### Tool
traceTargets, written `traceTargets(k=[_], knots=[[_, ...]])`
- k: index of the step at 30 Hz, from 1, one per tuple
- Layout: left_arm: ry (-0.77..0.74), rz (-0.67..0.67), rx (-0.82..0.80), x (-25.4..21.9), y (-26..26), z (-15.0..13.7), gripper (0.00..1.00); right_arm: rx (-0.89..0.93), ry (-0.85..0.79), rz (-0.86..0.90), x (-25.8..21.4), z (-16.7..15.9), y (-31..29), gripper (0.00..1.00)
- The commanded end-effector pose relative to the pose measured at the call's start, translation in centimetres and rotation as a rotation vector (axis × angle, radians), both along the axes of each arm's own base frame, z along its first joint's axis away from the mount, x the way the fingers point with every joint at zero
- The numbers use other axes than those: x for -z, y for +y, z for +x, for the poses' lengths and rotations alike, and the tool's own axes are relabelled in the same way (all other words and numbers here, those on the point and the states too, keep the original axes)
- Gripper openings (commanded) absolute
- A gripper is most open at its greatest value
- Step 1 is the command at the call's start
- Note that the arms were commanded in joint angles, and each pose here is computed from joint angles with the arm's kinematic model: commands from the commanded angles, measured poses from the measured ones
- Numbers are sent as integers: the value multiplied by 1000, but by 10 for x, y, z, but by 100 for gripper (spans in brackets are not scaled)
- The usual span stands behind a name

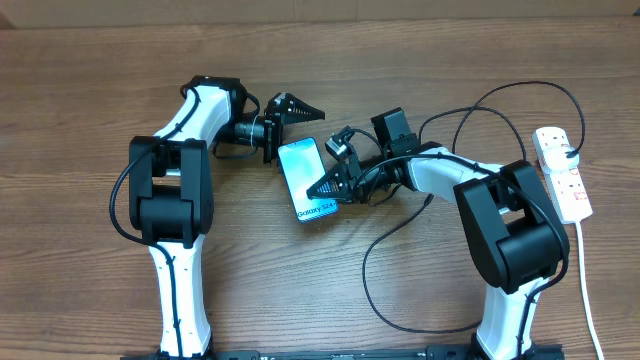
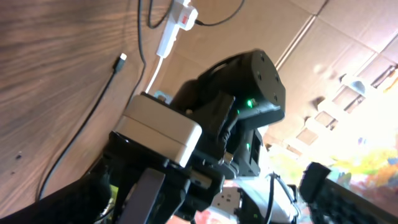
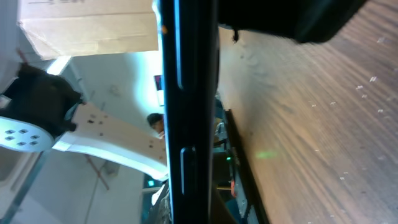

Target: Plug charger to phone and switch on socket

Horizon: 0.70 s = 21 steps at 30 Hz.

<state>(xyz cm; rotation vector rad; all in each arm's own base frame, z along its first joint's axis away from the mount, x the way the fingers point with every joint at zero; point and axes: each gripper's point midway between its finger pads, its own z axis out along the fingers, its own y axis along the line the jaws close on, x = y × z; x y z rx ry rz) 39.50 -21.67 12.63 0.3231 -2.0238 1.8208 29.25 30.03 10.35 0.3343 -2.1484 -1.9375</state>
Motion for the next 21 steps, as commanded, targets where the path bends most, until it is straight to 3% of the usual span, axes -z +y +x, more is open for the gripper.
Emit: traceTargets(k=[1,10,16,21], knots=[[-98,-98,-9,-38,-8,0,89,-14,24,19,-5,-2,0,4],[-127,-101,-6,-40,-8,-5,72,152,70,-165,12,36,8,4],[-154,-104,-5,-39,-8,-5,67,232,110,-204,13,52,10,4],[-175,-107,-5,-39,-8,-5,48,253,137,-205,11,57,11,4]])
